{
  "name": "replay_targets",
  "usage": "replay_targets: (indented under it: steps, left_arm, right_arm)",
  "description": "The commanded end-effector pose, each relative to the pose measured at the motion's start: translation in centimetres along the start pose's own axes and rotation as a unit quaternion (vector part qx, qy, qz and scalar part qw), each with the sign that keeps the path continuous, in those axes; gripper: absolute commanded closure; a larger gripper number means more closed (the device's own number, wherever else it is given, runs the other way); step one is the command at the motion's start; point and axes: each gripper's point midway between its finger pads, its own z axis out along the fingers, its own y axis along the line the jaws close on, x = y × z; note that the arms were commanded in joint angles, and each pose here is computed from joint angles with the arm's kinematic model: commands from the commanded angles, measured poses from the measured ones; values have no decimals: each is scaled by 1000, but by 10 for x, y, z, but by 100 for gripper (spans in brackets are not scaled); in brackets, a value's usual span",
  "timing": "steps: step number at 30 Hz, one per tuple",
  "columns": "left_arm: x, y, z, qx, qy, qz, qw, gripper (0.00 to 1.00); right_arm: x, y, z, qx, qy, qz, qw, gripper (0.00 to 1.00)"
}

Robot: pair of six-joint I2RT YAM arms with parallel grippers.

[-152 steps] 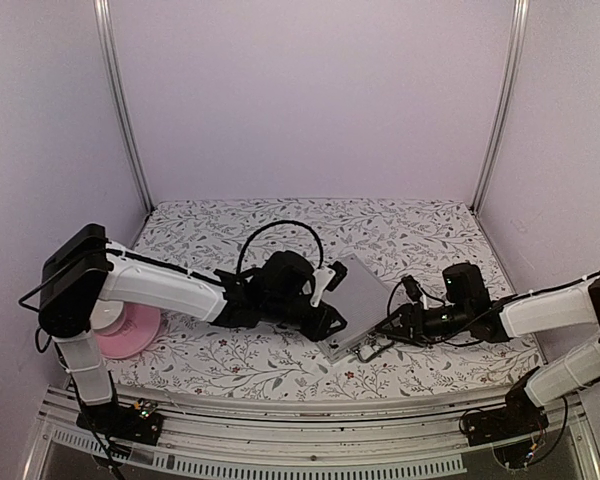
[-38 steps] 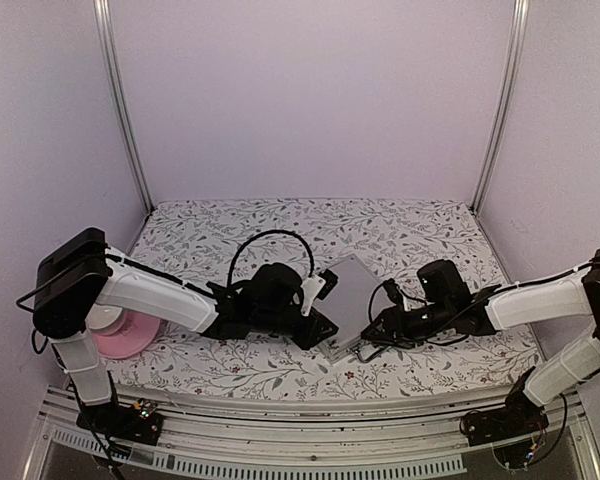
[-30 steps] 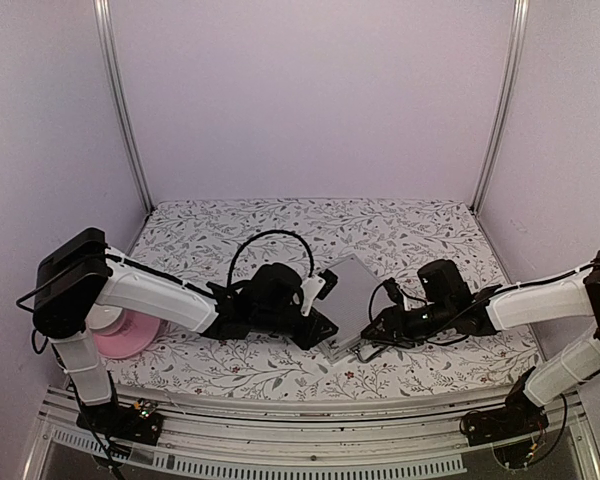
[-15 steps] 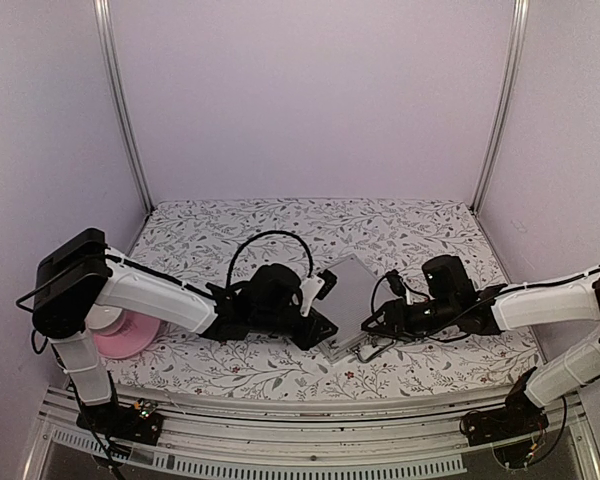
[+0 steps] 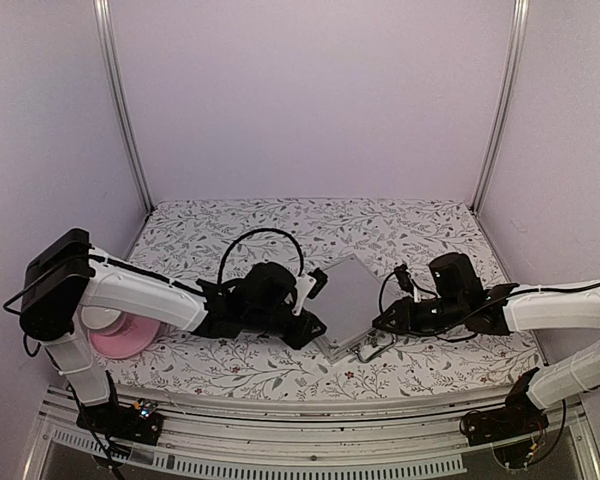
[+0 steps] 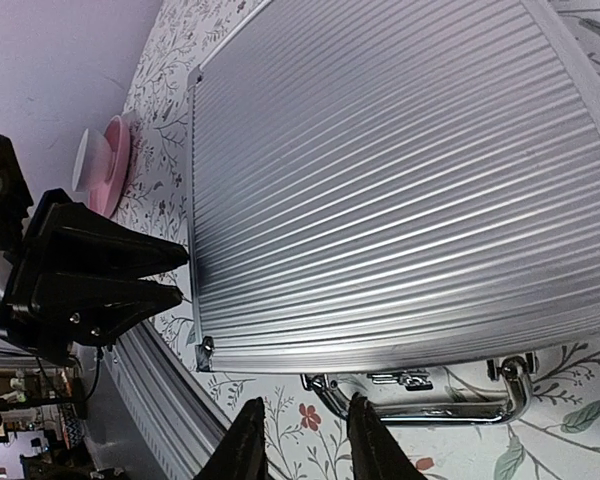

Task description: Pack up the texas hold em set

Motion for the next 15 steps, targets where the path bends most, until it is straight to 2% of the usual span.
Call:
replay_targets:
  steps: [1, 8, 15]
  left_arm:
    - [-31, -1, -4, -21, -13, 9, 1000, 77]
    - [-58, 9, 16, 13, -27, -13, 999, 78]
    - [-52, 10, 36, 32, -16, -9, 999, 78]
  right_arm:
    - [9, -21, 0, 52, 1, -8, 999, 77]
    - [26, -30, 21, 84, 30, -10, 996, 88]
    - [37, -37, 32, 109, 50, -3, 993, 93]
